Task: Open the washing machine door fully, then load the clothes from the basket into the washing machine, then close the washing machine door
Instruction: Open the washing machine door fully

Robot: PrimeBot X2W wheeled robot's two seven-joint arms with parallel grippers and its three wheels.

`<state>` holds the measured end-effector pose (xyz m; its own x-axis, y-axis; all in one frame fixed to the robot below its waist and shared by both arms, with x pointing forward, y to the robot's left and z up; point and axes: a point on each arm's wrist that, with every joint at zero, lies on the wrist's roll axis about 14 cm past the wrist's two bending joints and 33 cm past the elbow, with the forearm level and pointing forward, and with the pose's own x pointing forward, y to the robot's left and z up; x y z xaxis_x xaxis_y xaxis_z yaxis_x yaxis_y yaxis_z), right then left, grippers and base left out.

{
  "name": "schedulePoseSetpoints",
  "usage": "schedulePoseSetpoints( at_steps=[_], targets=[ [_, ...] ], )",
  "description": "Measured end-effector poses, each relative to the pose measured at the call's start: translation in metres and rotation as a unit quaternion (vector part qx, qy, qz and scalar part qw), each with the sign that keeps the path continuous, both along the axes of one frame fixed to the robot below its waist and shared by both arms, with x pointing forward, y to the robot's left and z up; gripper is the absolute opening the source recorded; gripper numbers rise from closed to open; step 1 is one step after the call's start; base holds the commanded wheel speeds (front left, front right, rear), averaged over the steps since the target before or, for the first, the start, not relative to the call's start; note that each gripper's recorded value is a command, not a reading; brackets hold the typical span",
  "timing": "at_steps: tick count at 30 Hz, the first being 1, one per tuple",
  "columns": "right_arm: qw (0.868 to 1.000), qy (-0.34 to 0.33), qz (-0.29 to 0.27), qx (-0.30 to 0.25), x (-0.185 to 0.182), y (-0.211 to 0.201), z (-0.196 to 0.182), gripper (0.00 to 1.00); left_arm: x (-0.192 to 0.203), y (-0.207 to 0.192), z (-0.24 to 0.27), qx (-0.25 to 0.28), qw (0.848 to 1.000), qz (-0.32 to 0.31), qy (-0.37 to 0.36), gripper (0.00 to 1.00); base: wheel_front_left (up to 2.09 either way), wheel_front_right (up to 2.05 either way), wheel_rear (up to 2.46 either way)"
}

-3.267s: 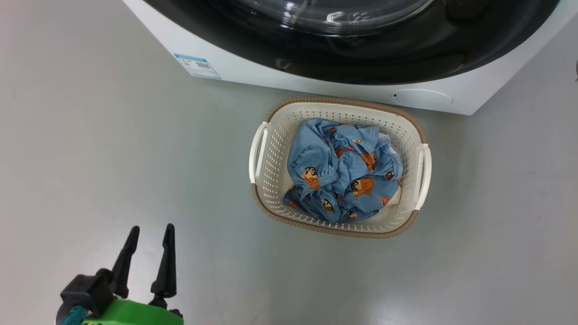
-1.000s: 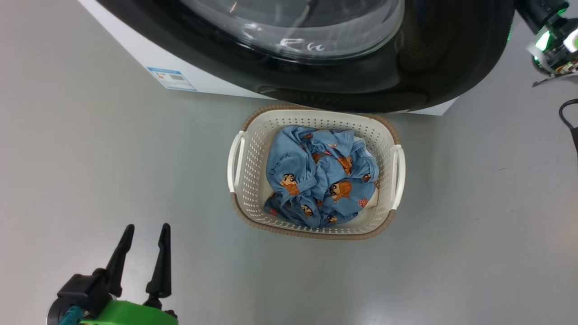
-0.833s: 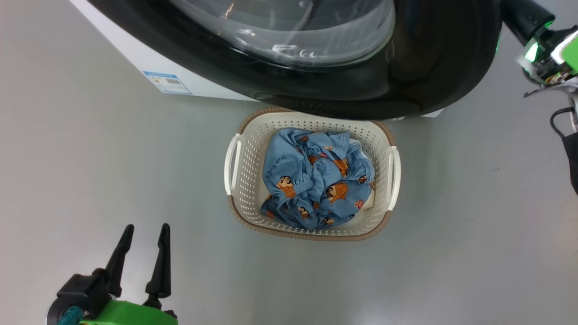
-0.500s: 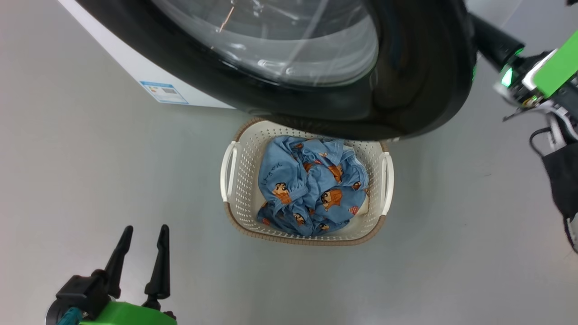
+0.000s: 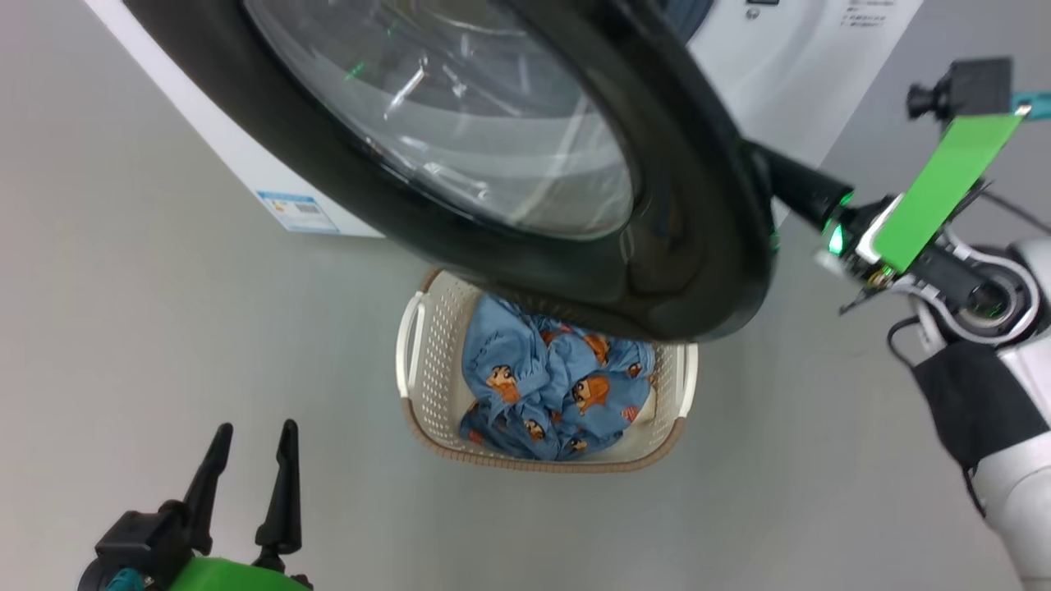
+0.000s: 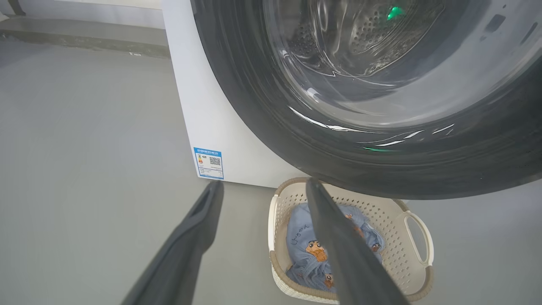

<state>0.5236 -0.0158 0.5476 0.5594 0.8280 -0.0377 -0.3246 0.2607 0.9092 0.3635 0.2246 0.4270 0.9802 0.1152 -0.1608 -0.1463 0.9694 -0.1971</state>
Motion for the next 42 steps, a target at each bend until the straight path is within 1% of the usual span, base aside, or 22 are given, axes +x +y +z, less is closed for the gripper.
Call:
schedulePoseSetpoints(
  at_steps=[10,16,25,34,42],
  targets=[
    [1.000,0.007,0.017,0.010,-0.042,0.010,0.008,0.00,-0.008,-0.006,0.017,-0.008,1.000,-0.006,-0.026,1.00,0.00,0.00,0.00],
    [0.999,0.011,0.020,0.025,-0.058,0.015,0.014,0.00,-0.009,-0.008,0.026,-0.013,0.999,-0.009,-0.041,1.00,0.00,0.00,0.00],
    [0.998,0.029,0.032,0.046,-0.087,0.033,0.011,0.00,-0.017,-0.009,0.035,-0.024,0.998,-0.007,-0.057,1.00,0.00,0.00,0.00],
    [0.994,0.045,0.085,0.047,-0.113,0.070,0.005,0.00,-0.028,-0.001,0.042,-0.037,0.997,0.012,-0.069,1.00,0.00,0.00,0.00],
    [0.989,0.043,0.132,0.048,-0.132,0.102,0.009,0.00,-0.039,0.009,0.046,-0.038,0.996,0.031,-0.076,1.00,0.00,0.00,0.00]
  ],
)
